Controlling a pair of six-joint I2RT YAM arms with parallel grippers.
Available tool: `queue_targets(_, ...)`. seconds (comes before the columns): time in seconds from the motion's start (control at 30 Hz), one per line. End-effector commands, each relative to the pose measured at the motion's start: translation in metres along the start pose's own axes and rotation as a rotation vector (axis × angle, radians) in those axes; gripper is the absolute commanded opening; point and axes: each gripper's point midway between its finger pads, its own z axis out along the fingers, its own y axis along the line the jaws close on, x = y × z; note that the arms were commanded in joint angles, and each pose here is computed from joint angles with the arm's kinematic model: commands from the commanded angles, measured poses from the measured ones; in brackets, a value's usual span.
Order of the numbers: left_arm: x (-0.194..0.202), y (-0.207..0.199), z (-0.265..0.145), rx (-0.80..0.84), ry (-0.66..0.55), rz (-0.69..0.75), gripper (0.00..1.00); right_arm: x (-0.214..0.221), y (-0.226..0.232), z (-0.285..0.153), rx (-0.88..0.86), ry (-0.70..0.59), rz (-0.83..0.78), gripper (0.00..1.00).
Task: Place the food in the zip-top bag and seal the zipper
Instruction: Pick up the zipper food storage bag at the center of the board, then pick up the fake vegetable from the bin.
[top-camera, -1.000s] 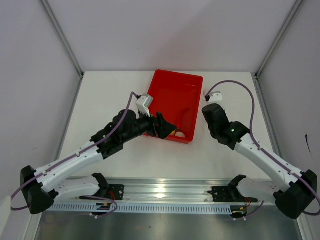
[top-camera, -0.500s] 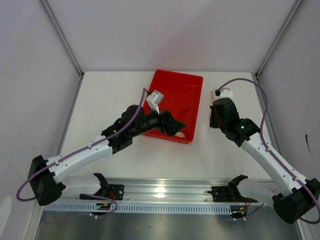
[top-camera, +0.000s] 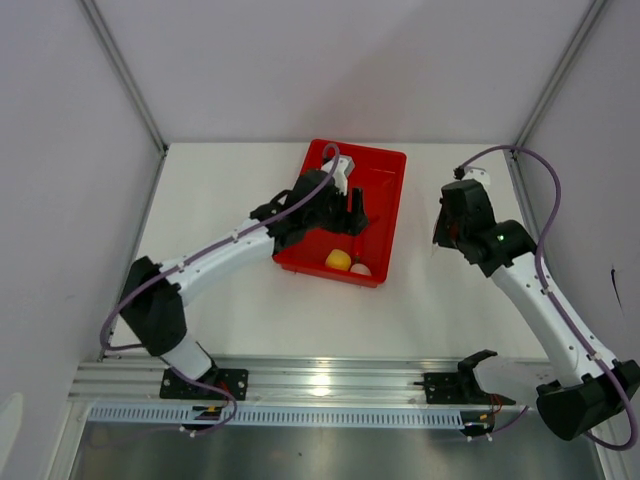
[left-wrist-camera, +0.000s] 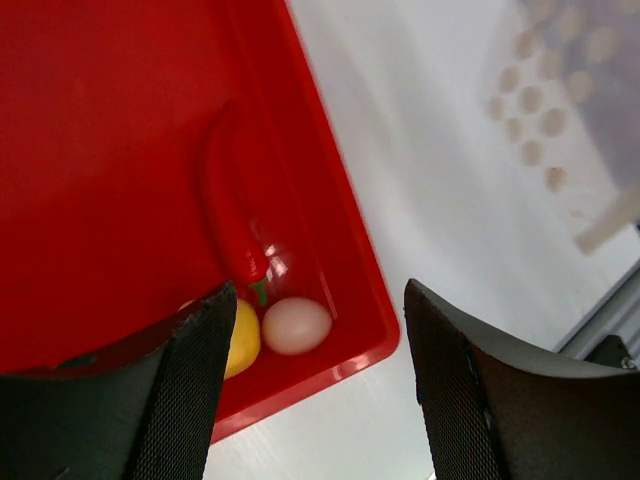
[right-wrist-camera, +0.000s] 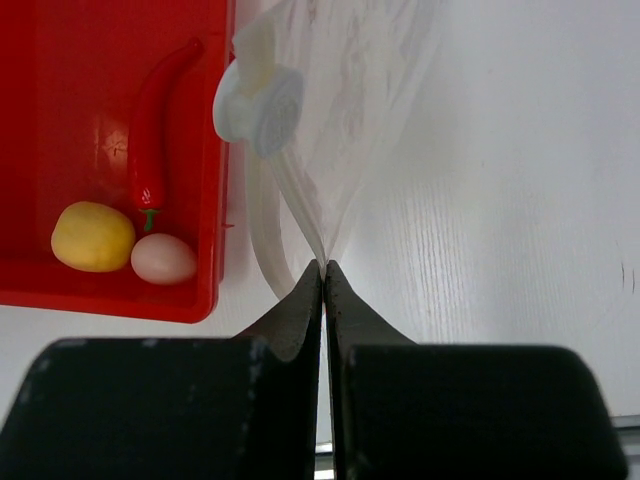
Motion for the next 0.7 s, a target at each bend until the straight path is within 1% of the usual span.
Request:
queue_targets(0.0, -0.017, 0.007, 0.013, -0.014, 0.050, -0.024, 0.70, -0.008, -0.005, -0.014, -0.007, -0.023, 0.031, 0.00)
queue_targets(0.07, -0.009, 0.013, 0.024, -0.024, 0.106, -0.035, 0.70, -0.003, -0.007, -0.011, -0.005, -0.013, 0.029, 0.00)
queue_targets(0.1, 0.000, 0.020, 0.034, -0.050, 0.156, -0.041, 0.71, -0.002, -0.008, -0.010, -0.003, -0.011, 0.029, 0.00)
queue_targets(0.17, -0.006, 0.019, 0.044, -0.048, 0.169, -0.047, 0.70, 0.003, -0.009, -0.006, -0.005, 0.001, 0.029, 0.00)
queue_targets(0.2, 0.011, 0.026, 0.055, -0.064, 0.226, -0.056, 0.70, 0.004, -0.009, -0.006, -0.008, 0.002, 0.031, 0.00)
queue_targets(0.27, 0.009, 0.023, 0.063, -0.048, 0.236, -0.064, 0.71, 0.007, -0.009, -0.003, -0.010, 0.007, 0.030, 0.00)
queue_targets(0.3, 0.018, 0.027, 0.071, -0.062, 0.262, -0.075, 0.71, 0.008, -0.009, -0.003, -0.010, 0.008, 0.029, 0.00)
queue_targets(0.47, 0.031, 0.037, 0.085, -0.095, 0.297, -0.114, 0.70, 0.011, -0.009, -0.006, -0.020, 0.012, 0.048, 0.00)
queue_targets(0.5, 0.041, 0.042, 0.089, -0.110, 0.325, -0.124, 0.70, 0.011, -0.008, -0.007, -0.026, 0.013, 0.052, 0.00)
queue_targets(0.67, 0.057, 0.045, 0.104, -0.121, 0.381, -0.156, 0.69, 0.013, -0.007, -0.010, -0.037, 0.019, 0.079, 0.00)
